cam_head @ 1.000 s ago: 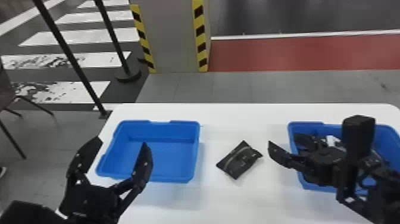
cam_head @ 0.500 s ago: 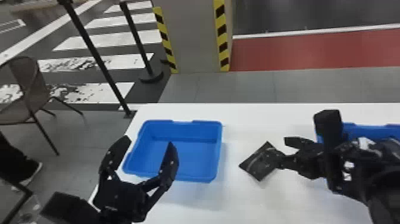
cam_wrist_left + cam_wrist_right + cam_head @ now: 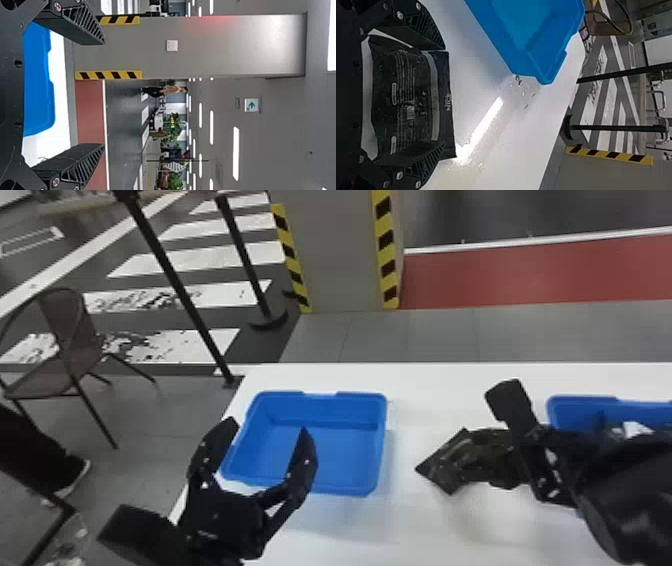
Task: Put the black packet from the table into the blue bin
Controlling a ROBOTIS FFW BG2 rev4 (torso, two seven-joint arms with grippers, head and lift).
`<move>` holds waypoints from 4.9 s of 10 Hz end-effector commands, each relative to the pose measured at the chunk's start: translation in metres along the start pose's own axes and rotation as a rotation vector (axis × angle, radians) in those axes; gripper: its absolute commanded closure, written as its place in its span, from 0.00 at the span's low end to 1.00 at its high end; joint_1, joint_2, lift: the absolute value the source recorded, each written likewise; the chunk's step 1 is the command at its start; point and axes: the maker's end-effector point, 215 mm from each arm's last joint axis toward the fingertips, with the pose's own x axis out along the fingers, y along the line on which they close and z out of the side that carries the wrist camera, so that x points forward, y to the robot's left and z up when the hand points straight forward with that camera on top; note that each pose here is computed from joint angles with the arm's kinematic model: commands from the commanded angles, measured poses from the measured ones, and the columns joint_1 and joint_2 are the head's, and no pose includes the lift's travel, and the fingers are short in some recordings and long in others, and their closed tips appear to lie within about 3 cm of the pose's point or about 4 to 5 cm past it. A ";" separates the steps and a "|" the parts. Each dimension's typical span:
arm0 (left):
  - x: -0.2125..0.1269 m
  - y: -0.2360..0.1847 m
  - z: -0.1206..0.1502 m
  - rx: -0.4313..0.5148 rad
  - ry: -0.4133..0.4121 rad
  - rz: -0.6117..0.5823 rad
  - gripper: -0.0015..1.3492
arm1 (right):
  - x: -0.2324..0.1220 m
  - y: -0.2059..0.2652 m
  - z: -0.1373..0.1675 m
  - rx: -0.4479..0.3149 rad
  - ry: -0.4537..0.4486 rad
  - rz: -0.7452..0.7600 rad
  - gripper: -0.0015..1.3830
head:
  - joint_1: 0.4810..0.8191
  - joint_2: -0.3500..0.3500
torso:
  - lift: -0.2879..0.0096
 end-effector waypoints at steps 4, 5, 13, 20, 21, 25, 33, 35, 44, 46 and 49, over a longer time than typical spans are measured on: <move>0.003 -0.002 -0.002 -0.005 0.000 -0.003 0.08 | 0.017 0.002 -0.047 -0.026 0.152 -0.001 0.50 | 0.63 0.93 | 0.60; 0.003 -0.003 -0.002 -0.005 0.000 -0.004 0.08 | 0.016 0.005 -0.041 -0.034 0.141 0.002 0.74 | 0.63 0.93 | 0.60; -0.003 0.002 0.001 -0.007 -0.008 0.003 0.09 | -0.120 -0.052 0.048 0.018 -0.245 -0.242 0.79 | 0.63 0.89 | 0.60; -0.010 0.011 0.003 0.006 -0.010 0.020 0.09 | -0.335 -0.165 -0.072 0.145 -0.247 -0.743 0.72 | 0.63 0.41 | 0.60; -0.010 0.011 0.002 0.006 -0.007 0.021 0.09 | -0.328 -0.185 -0.085 0.175 -0.247 -0.753 0.63 | 0.63 0.36 | 0.60; -0.010 0.012 0.005 0.006 -0.017 0.022 0.08 | -0.340 -0.144 -0.038 0.123 -0.522 -0.655 0.06 | 0.63 0.33 | 0.60; -0.008 0.011 0.006 0.003 -0.020 0.023 0.08 | -0.395 -0.009 -0.005 0.081 -0.635 -0.617 0.07 | 0.63 0.52 | 0.60; -0.006 0.009 0.006 0.002 -0.020 0.017 0.08 | -0.393 -0.011 -0.010 0.089 -0.632 -0.624 0.07 | 0.63 0.51 | 0.60; -0.006 0.009 0.004 0.001 -0.015 0.017 0.08 | -0.394 -0.007 -0.008 0.080 -0.640 -0.623 0.07 | 0.63 0.51 | 0.60; -0.006 0.010 0.004 0.003 -0.015 0.018 0.08 | -0.392 -0.007 -0.009 0.083 -0.639 -0.621 0.07 | 0.63 0.51 | 0.60; -0.007 0.011 0.003 0.005 -0.010 0.020 0.08 | -0.391 -0.007 -0.010 0.086 -0.639 -0.619 0.07 | 0.63 0.52 | 0.60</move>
